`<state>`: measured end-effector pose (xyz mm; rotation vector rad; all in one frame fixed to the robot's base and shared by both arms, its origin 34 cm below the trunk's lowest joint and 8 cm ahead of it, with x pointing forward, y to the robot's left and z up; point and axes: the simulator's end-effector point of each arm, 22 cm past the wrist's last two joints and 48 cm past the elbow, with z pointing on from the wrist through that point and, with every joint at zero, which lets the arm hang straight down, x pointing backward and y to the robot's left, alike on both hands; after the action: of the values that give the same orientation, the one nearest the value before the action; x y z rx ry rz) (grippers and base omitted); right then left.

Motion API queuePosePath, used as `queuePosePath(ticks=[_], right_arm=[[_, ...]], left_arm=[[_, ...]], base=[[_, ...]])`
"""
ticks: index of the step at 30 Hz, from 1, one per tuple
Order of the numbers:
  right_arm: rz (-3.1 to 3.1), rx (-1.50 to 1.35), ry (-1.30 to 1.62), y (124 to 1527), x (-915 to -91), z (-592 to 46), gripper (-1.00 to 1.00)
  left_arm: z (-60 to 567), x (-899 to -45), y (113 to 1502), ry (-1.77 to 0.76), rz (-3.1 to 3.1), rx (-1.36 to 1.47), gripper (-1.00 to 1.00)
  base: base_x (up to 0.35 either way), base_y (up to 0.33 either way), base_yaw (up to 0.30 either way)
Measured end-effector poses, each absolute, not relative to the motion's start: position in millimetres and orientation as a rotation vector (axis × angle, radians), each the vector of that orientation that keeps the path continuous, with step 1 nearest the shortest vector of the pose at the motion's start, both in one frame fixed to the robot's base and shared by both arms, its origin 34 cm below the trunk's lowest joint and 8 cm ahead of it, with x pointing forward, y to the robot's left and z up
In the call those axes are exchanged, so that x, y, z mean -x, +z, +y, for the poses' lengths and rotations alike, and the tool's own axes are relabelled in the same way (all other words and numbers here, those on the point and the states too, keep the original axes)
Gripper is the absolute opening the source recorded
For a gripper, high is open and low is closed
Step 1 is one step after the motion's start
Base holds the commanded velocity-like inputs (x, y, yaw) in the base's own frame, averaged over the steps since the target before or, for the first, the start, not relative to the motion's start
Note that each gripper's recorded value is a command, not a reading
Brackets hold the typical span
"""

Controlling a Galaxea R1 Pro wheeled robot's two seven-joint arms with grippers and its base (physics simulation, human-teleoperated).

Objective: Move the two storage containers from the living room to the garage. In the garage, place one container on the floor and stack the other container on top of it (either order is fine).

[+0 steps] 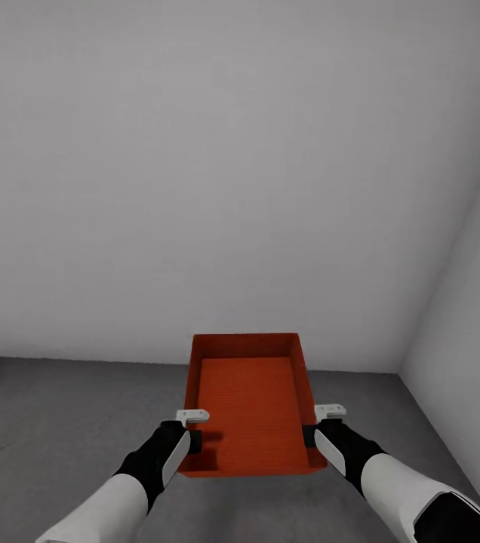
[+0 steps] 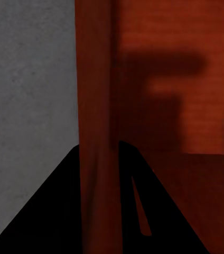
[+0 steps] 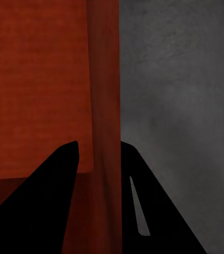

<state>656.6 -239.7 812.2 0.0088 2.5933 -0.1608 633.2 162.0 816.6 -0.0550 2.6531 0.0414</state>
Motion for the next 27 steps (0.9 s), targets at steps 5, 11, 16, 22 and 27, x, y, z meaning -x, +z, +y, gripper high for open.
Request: queuePosePath(ticks=[5, 11, 16, 22, 27], right_arm=[[2.593, -0.009, -0.161, 812.2, -656.6, -239.7, -1.0], [2.593, -0.009, -0.161, 812.2, -656.6, -239.7, -1.0], [2.594, -0.009, -0.161, 812.1, -656.5, -239.7, -1.0], [2.594, -0.009, -0.16, 811.8, -656.3, -239.6, -1.0], [2.598, -0.009, -0.161, 810.5, -655.0, -239.2, -1.0]], left_arm=[[162.0, -633.2, 816.6, 0.041, 2.653, 0.055, -1.0], [162.0, -633.2, 816.5, 0.041, 2.653, 0.055, -1.0], [162.0, -633.1, 816.5, 0.041, 2.653, 0.055, -1.0], [162.0, -632.9, 816.2, 0.041, 2.654, 0.055, -1.0], [162.5, -631.6, 814.8, 0.041, 2.658, 0.054, -1.0]], base=[[0.292, 0.0, -0.292], [0.292, 0.0, -0.292], [0.292, 0.0, -0.292], [0.277, 0.0, -0.156], [0.246, 0.0, 0.071]])
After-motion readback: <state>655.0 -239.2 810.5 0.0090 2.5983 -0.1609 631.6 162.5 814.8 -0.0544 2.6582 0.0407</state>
